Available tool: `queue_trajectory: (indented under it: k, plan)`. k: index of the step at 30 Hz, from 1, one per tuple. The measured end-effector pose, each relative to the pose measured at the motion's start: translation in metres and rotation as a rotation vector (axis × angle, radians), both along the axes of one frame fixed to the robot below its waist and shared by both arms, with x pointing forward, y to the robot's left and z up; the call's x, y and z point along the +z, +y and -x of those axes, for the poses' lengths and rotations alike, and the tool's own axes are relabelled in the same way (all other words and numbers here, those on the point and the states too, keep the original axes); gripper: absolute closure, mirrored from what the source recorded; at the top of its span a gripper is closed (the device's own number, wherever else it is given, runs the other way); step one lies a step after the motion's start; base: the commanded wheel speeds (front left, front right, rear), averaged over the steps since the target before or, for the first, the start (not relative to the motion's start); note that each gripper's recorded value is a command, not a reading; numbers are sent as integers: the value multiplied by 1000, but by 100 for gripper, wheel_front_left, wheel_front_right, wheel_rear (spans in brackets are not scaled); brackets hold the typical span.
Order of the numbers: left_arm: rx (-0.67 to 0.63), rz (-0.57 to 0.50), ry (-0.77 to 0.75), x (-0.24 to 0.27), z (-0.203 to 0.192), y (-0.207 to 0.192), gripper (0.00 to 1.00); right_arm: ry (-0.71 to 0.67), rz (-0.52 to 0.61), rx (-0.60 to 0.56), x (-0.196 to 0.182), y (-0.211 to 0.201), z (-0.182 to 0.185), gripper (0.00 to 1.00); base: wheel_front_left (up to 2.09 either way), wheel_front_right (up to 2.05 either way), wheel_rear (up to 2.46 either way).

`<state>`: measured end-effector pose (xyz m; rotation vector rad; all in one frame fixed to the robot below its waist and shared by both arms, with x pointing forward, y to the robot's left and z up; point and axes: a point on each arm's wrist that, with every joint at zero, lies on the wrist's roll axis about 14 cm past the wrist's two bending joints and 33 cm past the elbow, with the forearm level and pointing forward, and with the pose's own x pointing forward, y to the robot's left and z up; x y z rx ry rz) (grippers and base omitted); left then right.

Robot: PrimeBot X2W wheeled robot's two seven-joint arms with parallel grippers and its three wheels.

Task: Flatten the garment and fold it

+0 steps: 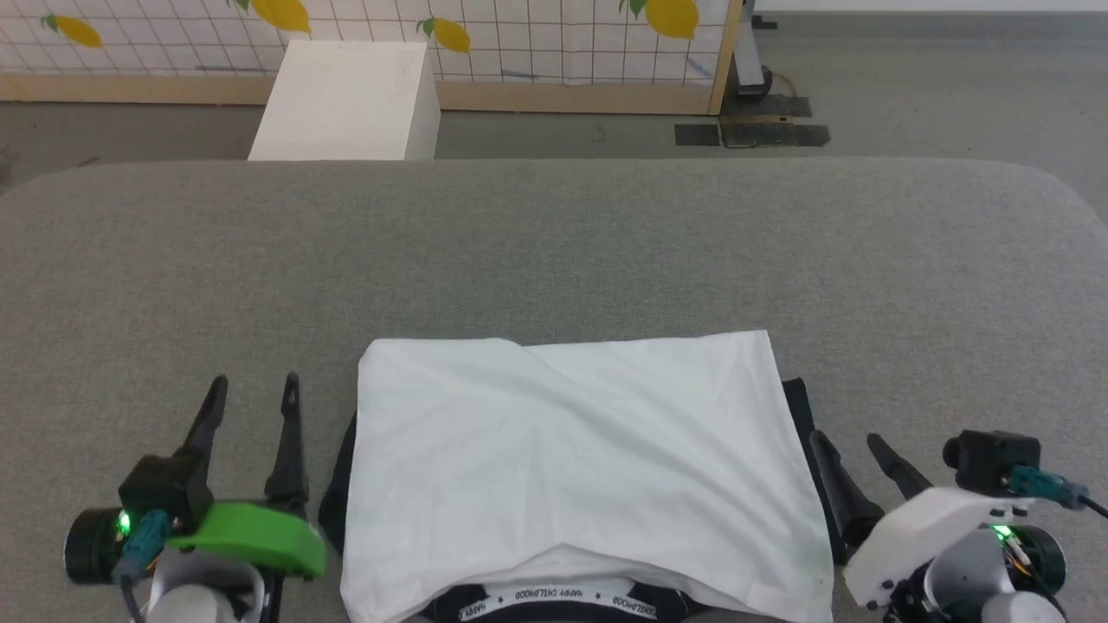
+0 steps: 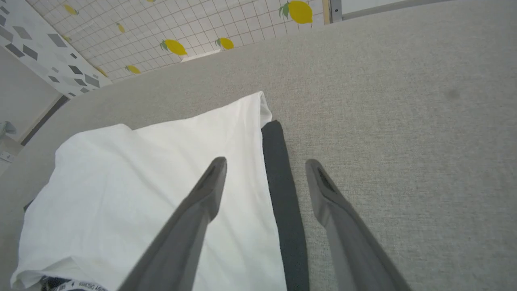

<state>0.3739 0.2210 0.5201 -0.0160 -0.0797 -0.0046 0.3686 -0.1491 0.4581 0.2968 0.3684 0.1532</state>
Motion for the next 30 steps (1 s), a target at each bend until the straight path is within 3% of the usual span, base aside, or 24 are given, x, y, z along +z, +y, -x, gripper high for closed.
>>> queue_trajectory:
  k: [14, 15, 16, 18, 19, 25, 30]
  plan:
    - [40, 58, -44, 9, -25, -1, 0, 336, 64, 104, -72, 18, 2, 0, 0, 0, 0]
    - [41, 60, -45, 9, -25, -1, 0, 349, 66, 113, -73, 19, 2, 6, 0, 0, 0]
    - [44, 61, -46, 9, -25, 0, 0, 359, 69, 122, -73, 21, 3, 45, 0, 0, 0]
    - [48, 62, -50, 10, -25, 2, 0, 369, 71, 132, -73, 23, 4, 85, 0, 0, 0]
    - [48, 64, -52, 11, -25, 2, 0, 365, 70, 131, -72, 22, 3, 100, 0, 0, 0]
    - [52, 57, -70, 16, -23, 3, 0, 289, 67, 64, -54, 5, -7, 100, 0, 0, 0]
    - [49, 55, -77, 19, -21, 3, 0, 259, 140, -43, -45, -35, -4, 100, 0, 0, 0]
